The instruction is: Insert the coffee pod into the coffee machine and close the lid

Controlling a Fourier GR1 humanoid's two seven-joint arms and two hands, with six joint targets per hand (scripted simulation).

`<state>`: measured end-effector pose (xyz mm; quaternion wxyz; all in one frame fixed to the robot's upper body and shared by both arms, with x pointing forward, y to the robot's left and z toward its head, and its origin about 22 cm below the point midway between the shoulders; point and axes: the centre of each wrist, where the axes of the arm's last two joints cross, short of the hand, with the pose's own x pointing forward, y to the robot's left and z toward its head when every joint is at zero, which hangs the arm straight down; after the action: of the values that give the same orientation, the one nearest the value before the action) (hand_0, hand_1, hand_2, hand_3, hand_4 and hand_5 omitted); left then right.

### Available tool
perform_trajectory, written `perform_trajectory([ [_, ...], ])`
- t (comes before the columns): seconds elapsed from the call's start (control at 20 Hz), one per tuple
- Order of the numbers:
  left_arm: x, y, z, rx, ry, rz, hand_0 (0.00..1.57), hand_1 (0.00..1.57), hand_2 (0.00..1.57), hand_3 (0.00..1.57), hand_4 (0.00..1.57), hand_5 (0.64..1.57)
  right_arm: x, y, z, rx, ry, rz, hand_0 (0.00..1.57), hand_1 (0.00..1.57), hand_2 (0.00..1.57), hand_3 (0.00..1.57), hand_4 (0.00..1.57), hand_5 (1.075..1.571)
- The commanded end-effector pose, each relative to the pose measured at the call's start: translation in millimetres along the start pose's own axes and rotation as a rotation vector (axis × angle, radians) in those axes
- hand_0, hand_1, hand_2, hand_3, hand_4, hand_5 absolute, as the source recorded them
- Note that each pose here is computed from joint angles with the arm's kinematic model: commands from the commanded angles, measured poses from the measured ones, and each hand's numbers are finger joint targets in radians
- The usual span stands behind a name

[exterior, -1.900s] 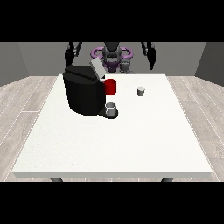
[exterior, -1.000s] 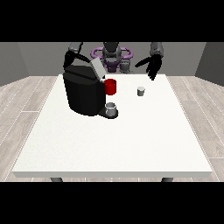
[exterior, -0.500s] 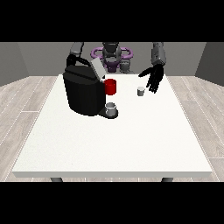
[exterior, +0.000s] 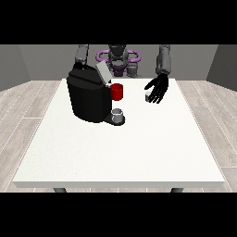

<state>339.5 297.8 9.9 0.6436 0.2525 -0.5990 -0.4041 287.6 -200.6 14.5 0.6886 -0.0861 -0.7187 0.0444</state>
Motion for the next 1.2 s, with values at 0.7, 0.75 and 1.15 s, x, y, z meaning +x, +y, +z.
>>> perform_trajectory([
  [0.7,0,-31,-20,-0.212,0.068,-0.349,0.79,0.79,0.96,0.85,0.39,1.571,-25,10,-3.5,0.064,0.092,0.002,0.00,0.00,0.00,0.00,0.00,1.571],
  [0.75,-2,-26,-18,-0.217,0.036,-0.378,0.73,0.73,0.96,0.85,0.39,1.571,-28,-11,-13.0,0.016,0.097,0.001,0.00,0.00,0.00,0.00,0.00,1.571],
  [1.15,-6,-24,-27,-0.137,-0.027,-0.313,1.19,1.19,1.29,1.22,0.51,1.571,-42,-12,-8.5,0.008,0.093,0.000,0.00,0.00,0.00,0.00,0.00,1.571],
])
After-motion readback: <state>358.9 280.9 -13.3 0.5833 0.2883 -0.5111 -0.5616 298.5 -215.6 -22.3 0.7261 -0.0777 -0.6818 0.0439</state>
